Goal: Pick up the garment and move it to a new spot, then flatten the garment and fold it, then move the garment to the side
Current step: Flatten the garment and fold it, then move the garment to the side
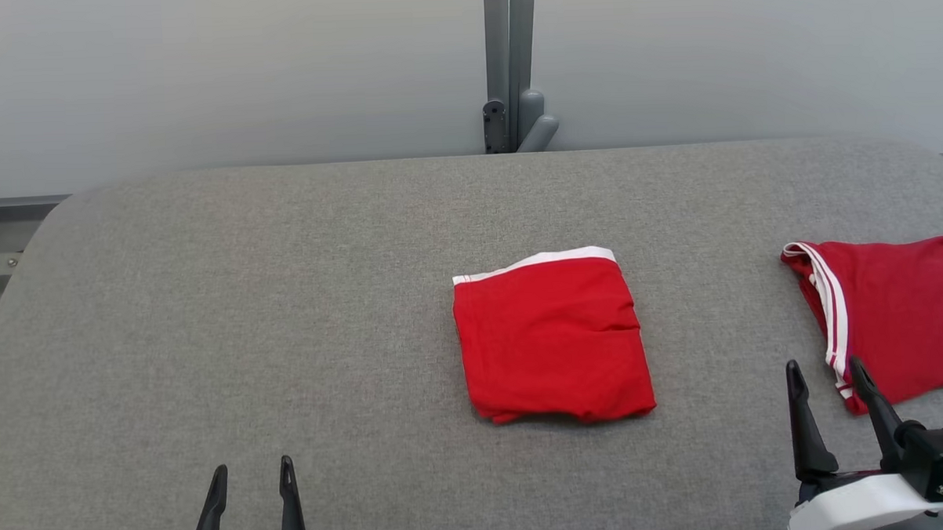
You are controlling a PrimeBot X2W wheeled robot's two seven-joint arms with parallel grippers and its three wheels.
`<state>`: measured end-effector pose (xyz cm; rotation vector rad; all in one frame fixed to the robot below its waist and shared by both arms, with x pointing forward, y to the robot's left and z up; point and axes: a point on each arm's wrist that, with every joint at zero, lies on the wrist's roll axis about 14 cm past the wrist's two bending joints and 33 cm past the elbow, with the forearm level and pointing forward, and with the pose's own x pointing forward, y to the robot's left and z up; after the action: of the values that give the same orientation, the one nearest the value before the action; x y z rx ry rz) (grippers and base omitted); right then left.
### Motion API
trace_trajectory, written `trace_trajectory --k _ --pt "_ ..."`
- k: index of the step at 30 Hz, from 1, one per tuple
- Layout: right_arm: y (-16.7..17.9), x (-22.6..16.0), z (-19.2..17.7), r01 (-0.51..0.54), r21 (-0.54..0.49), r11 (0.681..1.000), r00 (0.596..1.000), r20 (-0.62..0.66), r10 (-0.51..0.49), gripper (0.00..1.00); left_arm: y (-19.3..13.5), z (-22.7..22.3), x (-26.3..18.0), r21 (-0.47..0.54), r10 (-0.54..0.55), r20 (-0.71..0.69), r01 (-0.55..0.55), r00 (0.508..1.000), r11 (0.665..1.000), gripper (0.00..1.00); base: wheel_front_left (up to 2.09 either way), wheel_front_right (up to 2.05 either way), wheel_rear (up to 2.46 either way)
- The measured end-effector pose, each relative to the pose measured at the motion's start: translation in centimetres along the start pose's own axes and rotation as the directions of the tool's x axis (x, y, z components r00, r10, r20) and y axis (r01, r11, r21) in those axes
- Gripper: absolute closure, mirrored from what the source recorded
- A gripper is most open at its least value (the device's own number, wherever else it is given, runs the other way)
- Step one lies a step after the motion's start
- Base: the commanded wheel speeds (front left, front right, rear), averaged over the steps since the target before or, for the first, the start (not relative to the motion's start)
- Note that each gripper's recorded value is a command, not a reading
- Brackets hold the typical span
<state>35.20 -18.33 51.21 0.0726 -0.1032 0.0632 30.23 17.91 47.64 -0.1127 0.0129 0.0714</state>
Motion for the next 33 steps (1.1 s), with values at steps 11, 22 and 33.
trace_trajectory --k 11,22,33 --pt "-1.6 -1.2 -1.6 0.052 0.005 0.999 0.997 -0.053 -0.051 0.0 -0.9 0.2 0.0 -0.007 -0.028 0.009 0.028 1.0 1.0 0.0 0.0 0.0 0.0" --pt "-1.2 -1.3 -2.5 0.051 0.045 0.998 0.996 -0.08 -0.047 0.0 -1.1 0.1 0.0 -0.01 -0.03 0.003 0.03 1.0 0.999 0.0 0.0 0.0 0.0" --pt "3.3 2.2 -3.0 -0.096 0.174 0.98 0.951 -0.274 0.142 0.0 -1.1 -0.4 0.1 -0.009 -0.032 -0.013 0.032 0.999 0.999 0.0 0.0 0.0 0.0"
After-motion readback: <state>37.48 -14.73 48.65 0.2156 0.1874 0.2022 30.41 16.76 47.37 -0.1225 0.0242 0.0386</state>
